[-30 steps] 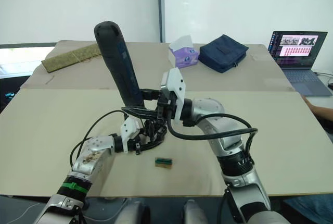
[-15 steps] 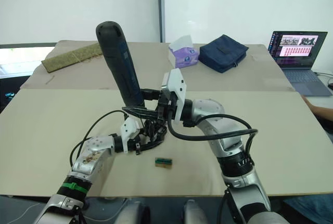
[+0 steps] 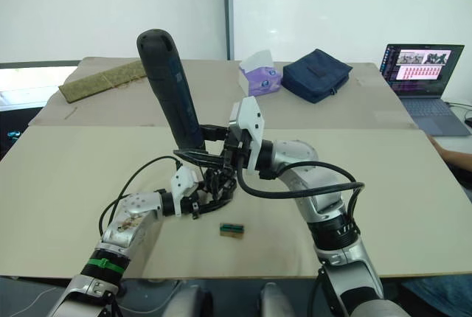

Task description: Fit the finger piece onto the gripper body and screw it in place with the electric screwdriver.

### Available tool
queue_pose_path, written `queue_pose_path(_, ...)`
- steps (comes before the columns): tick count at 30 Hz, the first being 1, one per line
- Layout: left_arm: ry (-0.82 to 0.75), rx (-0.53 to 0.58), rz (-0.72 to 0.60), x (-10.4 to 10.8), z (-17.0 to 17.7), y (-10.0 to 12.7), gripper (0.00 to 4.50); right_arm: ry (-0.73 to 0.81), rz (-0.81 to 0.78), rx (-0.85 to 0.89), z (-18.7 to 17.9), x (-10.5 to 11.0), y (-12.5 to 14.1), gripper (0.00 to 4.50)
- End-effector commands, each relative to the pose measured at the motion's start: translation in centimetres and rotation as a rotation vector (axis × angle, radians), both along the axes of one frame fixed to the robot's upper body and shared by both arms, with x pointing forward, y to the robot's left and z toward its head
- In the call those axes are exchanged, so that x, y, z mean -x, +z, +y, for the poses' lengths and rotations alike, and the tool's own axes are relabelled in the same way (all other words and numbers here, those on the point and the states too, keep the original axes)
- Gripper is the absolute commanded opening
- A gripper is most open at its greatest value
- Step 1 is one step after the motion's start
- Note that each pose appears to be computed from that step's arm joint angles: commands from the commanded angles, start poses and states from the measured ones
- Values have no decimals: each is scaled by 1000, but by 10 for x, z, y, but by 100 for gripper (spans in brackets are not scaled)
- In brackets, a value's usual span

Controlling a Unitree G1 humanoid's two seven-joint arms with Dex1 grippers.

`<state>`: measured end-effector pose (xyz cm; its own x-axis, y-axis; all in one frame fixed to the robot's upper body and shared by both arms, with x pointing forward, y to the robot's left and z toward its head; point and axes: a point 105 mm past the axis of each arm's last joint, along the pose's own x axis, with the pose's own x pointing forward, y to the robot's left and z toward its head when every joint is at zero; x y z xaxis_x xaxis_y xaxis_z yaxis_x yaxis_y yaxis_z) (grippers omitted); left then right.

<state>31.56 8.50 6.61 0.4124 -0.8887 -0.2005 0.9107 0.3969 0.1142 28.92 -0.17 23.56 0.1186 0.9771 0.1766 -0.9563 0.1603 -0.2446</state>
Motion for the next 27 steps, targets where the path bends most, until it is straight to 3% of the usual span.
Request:
queue_pose_path(1,-38,-10,61,10,-5,-14,230,-4,-43,-25,-1,1,9,192)
queue_pose_path(27,-36,-11,63,10,-4,-15,230,5,-26,-42,-5,3,1,192)
